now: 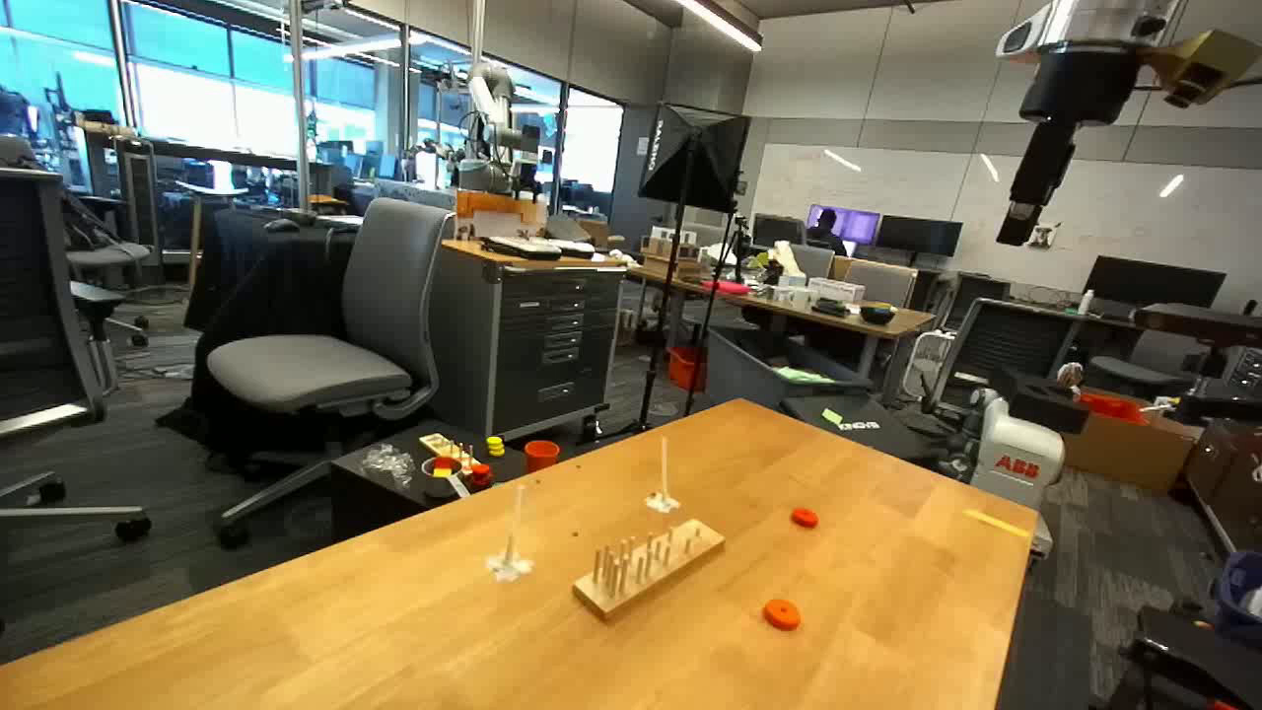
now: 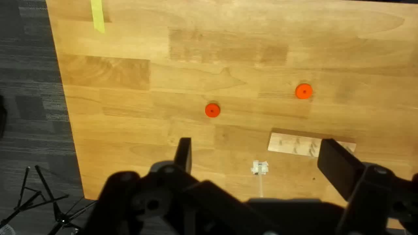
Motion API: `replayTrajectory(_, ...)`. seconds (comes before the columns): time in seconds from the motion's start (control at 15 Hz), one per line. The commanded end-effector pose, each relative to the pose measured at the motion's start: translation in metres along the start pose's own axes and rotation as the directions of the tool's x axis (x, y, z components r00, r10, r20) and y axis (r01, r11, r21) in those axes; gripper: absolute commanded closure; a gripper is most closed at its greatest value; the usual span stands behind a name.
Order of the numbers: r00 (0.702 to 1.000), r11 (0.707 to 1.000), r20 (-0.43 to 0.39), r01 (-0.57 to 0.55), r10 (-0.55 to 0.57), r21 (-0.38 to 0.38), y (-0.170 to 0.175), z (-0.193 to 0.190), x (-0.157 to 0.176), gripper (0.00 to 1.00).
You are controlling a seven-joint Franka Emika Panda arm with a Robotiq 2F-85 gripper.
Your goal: Put one of the orange rings on the wooden object
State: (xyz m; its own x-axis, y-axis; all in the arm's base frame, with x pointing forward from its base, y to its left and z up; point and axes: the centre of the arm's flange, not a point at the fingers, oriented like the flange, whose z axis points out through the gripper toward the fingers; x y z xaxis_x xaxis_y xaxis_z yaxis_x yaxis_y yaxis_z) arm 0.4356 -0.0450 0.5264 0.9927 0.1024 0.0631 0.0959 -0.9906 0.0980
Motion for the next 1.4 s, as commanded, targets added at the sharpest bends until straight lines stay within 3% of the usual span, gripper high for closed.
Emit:
replayTrajectory(0.0,1.000,1.000,-0.004,0.000,0.000,-0.001,0.000,-0.001,0.001,0.00)
replayTrajectory(0.13,1.000,1.000,-0.014,-0.006,0.006,-0.003,-0.003,-0.006,0.003,0.00)
replayTrajectory(0.33,1.000,0.998,-0.012,-0.023,0.023,-0.053,-0.036,0.013,0.018,0.00)
replayTrajectory(0.6,0.999,0.984,0.020,-0.028,0.032,-0.178,-0.109,0.064,0.045,0.00)
replayTrajectory(0.8,0.995,0.964,0.091,-0.013,0.038,-0.265,-0.151,0.114,0.065,0.00)
replayTrajectory(0.93,0.988,0.951,0.142,-0.013,0.059,-0.310,-0.154,0.145,0.072,0.00)
replayTrajectory(1.0,0.994,0.963,0.110,0.003,0.028,-0.269,-0.153,0.128,0.046,0.00)
replayTrajectory(1.13,0.989,0.963,0.143,0.011,0.029,-0.269,-0.155,0.148,0.048,0.00)
replayTrajectory(1.33,0.991,0.963,0.128,0.004,0.032,-0.270,-0.153,0.140,0.048,0.00)
